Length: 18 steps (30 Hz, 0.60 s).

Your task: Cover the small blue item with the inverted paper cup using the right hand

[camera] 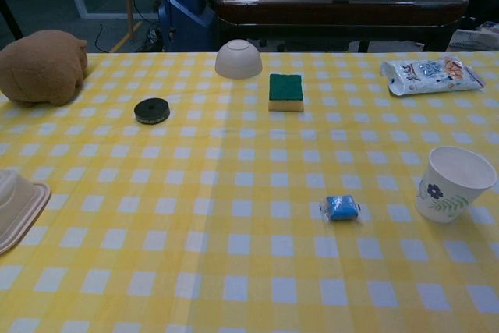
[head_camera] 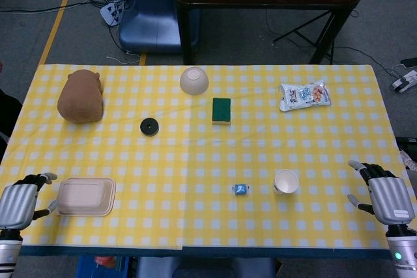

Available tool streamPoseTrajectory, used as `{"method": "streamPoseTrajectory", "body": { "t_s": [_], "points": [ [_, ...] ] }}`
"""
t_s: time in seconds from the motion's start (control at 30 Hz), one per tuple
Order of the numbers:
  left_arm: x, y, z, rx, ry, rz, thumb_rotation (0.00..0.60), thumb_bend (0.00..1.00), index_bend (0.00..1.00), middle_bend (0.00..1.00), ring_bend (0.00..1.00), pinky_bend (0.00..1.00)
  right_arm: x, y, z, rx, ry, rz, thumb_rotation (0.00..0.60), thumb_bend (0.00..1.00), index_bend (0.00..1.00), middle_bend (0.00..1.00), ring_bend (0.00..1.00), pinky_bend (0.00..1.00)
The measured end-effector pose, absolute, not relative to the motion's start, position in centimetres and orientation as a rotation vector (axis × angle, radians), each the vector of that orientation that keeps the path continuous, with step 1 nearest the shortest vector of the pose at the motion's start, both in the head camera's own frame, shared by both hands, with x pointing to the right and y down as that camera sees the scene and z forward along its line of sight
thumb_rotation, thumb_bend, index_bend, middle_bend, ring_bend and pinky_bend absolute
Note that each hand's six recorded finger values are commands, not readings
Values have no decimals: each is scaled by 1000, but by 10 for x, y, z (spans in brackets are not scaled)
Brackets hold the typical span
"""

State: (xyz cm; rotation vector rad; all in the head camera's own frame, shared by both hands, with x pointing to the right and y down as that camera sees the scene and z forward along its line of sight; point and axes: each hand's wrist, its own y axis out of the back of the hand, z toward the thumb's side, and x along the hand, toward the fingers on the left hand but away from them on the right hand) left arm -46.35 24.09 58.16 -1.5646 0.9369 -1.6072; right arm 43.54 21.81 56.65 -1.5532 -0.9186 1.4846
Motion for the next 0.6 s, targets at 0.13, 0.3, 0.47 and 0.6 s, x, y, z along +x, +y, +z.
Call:
{"method": "streamPoseTrajectory", "body": {
  "t_s": [0.13,0.3,0.47,0.6],
  "points": [
    [-465,240,583,-1561,941,-1613,600,222,422,431,368,491,435,217,572,-1569,-919,1487,600,60,256,342,313,491],
    [-463,243,582,-1581,940,-1596,600,223,407,431,369,491,425,213,578,-1613,-912,1446,600,69,256,383,363,522],
    [-463,245,576,-1589,955,-1578,600,222,401,431,369,491,408,208,576,-1624,-872,1390,600,23,256,637,672,775],
    [-465,245,569,-1590,984,-1559,600,223,400,431,370,491,392,203,572,-1635,-807,1369,600,0,239,935,937,972]
  ]
}}
